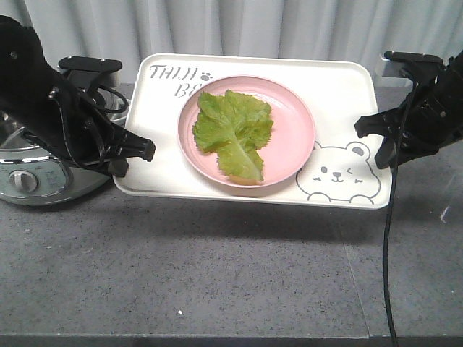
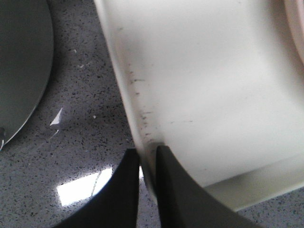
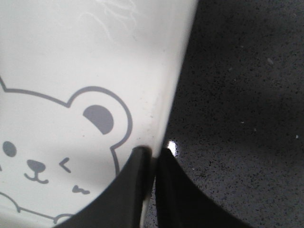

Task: Transfer vegetables to tray and serve
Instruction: 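Hold the lifted tray level with both grippers, then turn the base away from the counter while holding the tray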

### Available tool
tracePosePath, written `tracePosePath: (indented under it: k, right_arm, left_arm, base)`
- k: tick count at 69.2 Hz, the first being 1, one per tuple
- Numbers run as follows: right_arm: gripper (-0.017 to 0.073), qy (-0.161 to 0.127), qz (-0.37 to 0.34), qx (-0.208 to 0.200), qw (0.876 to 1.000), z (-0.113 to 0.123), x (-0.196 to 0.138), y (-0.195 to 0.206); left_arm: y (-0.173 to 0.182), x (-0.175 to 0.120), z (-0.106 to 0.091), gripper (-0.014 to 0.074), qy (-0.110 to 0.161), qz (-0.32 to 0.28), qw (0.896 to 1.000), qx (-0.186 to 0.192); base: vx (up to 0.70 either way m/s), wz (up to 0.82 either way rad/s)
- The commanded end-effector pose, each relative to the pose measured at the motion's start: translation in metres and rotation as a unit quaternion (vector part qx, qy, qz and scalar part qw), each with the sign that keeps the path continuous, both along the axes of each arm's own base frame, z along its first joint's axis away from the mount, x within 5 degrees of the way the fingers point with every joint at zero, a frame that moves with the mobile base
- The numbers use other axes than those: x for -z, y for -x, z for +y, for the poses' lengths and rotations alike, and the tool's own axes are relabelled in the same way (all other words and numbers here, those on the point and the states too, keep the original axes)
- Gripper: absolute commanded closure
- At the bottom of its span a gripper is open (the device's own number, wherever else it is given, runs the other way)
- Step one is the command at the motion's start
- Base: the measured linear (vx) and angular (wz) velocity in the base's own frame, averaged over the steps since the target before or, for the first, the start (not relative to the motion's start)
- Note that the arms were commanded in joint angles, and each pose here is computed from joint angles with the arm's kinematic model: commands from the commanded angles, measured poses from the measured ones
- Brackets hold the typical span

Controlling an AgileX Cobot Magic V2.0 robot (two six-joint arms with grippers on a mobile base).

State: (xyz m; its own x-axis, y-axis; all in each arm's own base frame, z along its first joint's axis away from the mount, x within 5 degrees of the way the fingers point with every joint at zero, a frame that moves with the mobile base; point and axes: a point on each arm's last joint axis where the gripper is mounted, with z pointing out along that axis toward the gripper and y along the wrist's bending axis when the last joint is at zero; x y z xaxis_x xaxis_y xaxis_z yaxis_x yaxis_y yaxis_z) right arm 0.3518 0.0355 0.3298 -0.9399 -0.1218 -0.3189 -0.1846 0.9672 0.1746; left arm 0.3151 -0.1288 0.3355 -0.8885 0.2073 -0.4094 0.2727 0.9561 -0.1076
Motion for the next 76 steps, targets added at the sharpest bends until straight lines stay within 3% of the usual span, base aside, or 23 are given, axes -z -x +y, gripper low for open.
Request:
tracePosePath:
  k: [1,76]
  right_arm:
    - [0.0565,-0.041,-0.048,-0.018,0.998,0.0103,-0.0278,0.0095]
    - [0.0565,-0.041,-0.048,-0.018,0.998,0.0103,-0.0278,0.0095]
  left_arm:
    - [0.0063,-0.0314,-0.0098,0.0601,0.068,-0.068,0.995,0.015]
    - [0.0063,-0.0314,-0.0098,0.0601,0.068,-0.068,0.995,0.015]
  base:
    - [0.0,0.0]
    - [0.0,-0.07]
